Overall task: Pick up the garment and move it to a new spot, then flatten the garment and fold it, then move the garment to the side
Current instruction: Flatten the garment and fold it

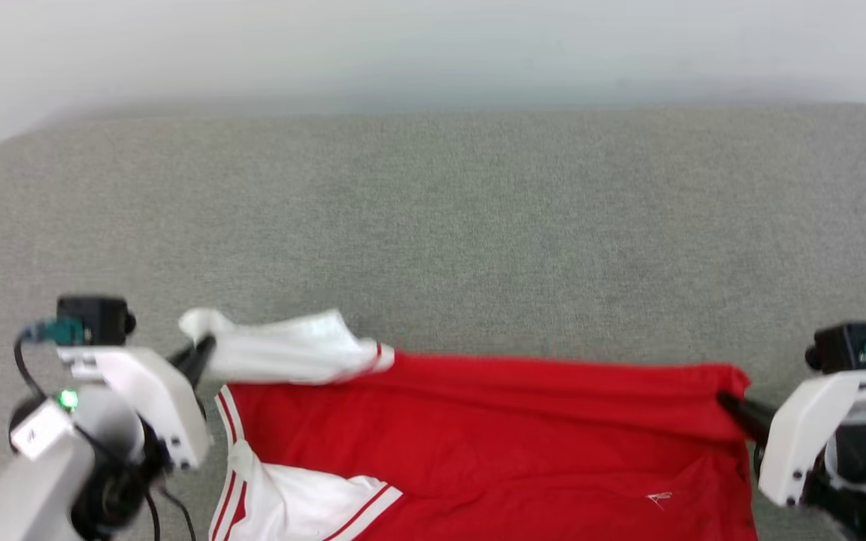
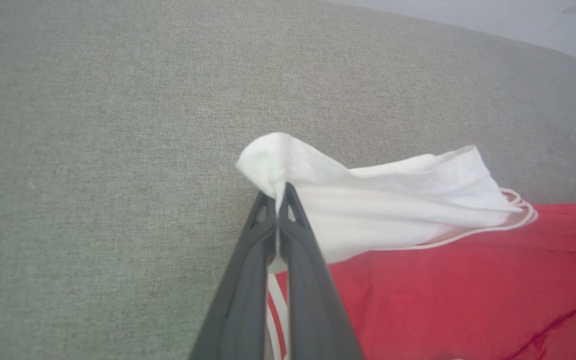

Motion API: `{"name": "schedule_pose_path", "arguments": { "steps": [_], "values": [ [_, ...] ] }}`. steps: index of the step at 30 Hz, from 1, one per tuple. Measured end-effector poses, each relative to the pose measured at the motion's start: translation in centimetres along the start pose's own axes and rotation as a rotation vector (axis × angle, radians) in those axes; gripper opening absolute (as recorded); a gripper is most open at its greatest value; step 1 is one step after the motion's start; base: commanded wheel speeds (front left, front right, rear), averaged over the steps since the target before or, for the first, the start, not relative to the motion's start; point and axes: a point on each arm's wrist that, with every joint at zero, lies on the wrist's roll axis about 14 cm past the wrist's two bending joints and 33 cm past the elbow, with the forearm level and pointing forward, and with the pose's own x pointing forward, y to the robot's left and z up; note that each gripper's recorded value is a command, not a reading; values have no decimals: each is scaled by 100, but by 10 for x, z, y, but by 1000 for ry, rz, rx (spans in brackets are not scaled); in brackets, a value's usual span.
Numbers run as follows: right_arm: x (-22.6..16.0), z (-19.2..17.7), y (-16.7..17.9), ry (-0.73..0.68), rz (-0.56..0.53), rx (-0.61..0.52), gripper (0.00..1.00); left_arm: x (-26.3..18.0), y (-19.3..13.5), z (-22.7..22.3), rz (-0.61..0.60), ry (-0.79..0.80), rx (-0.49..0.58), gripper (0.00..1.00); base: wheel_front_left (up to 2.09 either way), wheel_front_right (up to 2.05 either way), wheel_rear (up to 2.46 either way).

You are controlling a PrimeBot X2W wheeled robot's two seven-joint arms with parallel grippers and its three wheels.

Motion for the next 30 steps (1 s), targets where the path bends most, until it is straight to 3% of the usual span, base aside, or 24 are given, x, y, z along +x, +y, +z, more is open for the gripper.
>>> {"name": "schedule_pose_path", "arguments": {
  "steps": [10,18,19,21,22,23,24,30],
  "values": [
    [-18,-46,-3,7,-26,106,0,-51,-6,-83,36,134,-112,0,0,0,0],
    [-20,-69,-12,-11,-71,172,0,-62,-28,-129,2,243,-184,0,0,0,0],
    [-20,-73,-12,-8,-74,181,9,-62,-30,-133,-4,252,-193,0,0,0,0],
    [-19,-74,-12,-19,-77,188,39,-61,-31,-140,-3,261,-201,0,0,0,0],
    [-19,-76,-12,-23,-78,193,100,-61,-30,-143,0,264,-206,2,0,0,0],
    [-19,-77,-10,-26,-76,196,100,-60,-30,-144,0,260,-215,37,0,0,0],
    [-21,-76,-5,-64,-67,201,100,-59,-29,-144,6,234,-225,100,0,0,0],
    [-34,-71,-3,-129,-66,174,100,-55,-20,-110,43,42,-186,100,0,0,0]
  ]
}}
